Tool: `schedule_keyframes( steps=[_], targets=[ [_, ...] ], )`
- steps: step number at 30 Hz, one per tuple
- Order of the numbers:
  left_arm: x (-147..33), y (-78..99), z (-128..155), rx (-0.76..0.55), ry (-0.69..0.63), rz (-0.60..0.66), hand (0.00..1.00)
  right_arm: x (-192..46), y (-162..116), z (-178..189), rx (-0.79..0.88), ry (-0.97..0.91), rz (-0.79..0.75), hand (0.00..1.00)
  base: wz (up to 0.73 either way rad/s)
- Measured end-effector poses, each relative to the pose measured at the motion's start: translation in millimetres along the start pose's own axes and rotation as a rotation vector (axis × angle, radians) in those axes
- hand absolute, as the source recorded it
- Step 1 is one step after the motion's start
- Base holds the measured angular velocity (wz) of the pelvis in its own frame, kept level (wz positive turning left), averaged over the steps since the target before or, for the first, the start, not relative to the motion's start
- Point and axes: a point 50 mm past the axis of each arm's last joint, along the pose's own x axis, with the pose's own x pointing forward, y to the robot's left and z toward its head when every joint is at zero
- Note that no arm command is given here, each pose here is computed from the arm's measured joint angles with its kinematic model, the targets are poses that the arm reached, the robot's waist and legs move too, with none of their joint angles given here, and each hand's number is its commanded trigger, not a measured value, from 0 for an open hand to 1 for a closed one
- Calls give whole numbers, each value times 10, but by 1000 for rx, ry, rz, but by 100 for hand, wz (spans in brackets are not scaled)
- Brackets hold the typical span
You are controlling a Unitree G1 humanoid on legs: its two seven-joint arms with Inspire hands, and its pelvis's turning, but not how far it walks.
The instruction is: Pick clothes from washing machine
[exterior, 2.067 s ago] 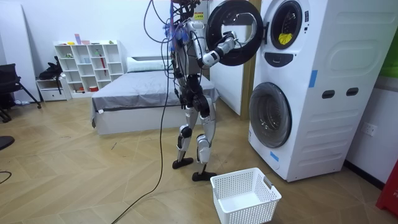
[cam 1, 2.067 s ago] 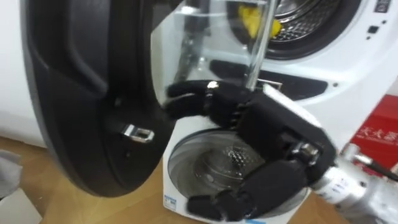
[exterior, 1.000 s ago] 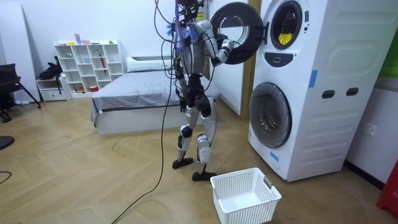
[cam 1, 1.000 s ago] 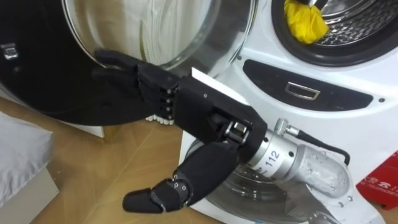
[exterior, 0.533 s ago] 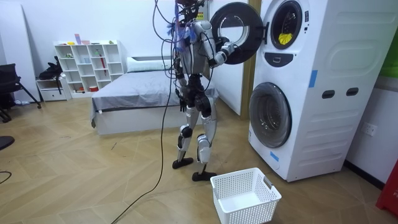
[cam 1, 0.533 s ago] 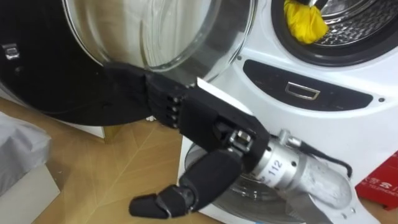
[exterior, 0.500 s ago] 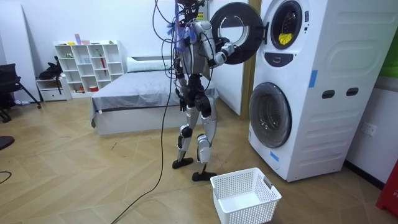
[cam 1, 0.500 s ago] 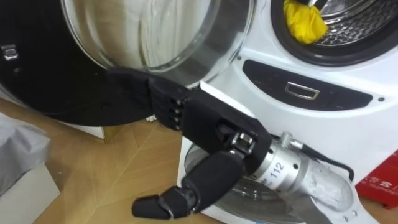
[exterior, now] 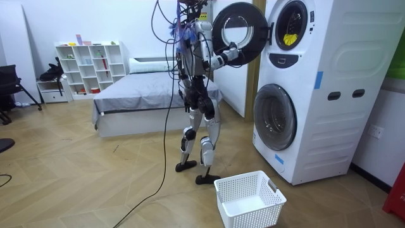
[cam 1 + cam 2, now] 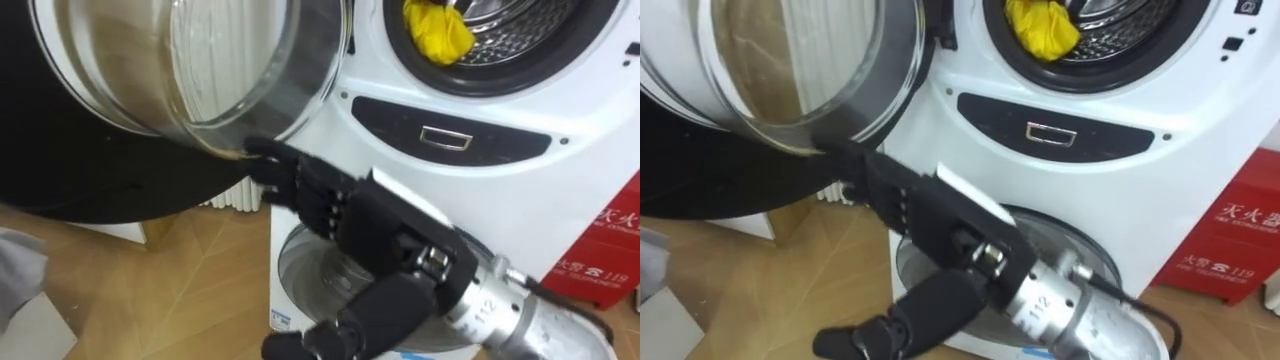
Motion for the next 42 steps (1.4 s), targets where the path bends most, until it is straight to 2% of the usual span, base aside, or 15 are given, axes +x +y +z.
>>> schedule_keyframes(
  steps=[5,7,11,23,31,42],
  targets=[
    [0,-4,13,-12,-2,-2,0,-110,15,-211,72,72,-42,0,-1],
    [1,-3,18,-13,-4,0,0,-197,-7,-411,130,145,-95,0,0],
    [-3,-7,-5,-12,0,1,0,-265,-41,-517,115,213,-155,0,0],
    [-1,-4,-56,-12,10,5,0,-467,-348,-397,48,194,-411,0,-2],
    [-1,33,-97,-34,18,19,0,-483,-688,-91,-62,90,-609,0,-4],
    [-1,65,-138,-22,31,32,0,-251,-830,264,-167,-35,-613,0,-1]
  ],
)
